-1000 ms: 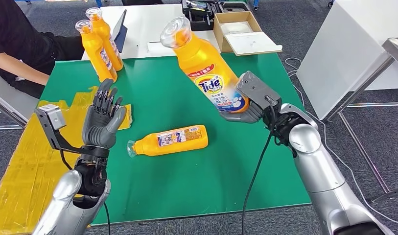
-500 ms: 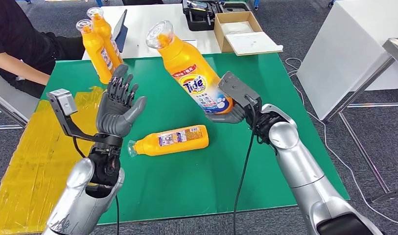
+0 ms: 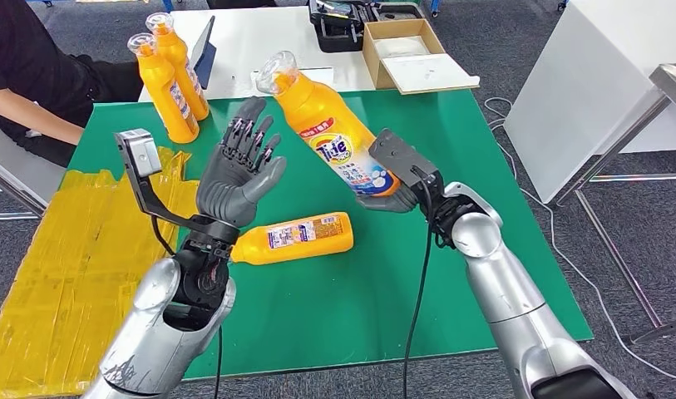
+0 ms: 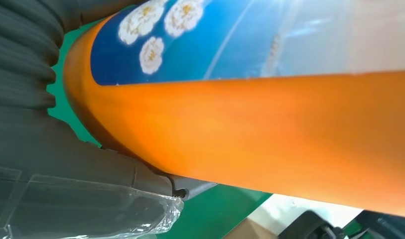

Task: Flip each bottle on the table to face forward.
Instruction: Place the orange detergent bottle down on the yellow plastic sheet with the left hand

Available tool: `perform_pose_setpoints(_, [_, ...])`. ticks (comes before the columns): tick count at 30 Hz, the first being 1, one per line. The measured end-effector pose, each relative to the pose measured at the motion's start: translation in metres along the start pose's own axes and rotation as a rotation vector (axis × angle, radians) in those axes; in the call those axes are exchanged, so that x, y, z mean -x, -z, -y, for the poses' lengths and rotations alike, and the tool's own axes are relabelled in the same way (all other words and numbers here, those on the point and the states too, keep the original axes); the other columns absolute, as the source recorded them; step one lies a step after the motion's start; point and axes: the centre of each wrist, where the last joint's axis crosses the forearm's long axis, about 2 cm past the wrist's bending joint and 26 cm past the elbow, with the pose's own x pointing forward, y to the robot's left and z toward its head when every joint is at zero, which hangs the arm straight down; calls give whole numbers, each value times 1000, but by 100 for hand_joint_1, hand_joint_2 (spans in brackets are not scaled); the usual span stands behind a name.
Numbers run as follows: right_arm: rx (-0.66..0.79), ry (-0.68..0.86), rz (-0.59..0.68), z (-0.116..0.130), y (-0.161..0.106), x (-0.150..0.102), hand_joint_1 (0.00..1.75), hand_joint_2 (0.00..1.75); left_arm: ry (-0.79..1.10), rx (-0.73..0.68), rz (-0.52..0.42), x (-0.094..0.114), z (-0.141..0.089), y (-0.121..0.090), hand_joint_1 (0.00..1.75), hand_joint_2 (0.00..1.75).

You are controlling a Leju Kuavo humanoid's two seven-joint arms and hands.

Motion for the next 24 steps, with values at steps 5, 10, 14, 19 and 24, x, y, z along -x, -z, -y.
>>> perform_pose_setpoints(5, [26,11,-2,3,-5,0,175,175,7,4,3,1,1,-1,0,175])
perform_pose_setpoints(10, [44,17,8,6,-10,-4,175,175,19,-9,13,1,-1,-2,0,175])
perform_pose_setpoints(14, [51,15,20,6,-12,-8,175,175,38,-59,38,0,-7,-2,0,175])
perform_pose_setpoints(19, [57,15,48,3,-17,-16,175,175,64,-137,57,1,-21,-5,0,175])
perform_pose_setpoints(24, [61,31,79,-5,-30,-15,175,175,77,-221,40,12,-34,-15,0,175])
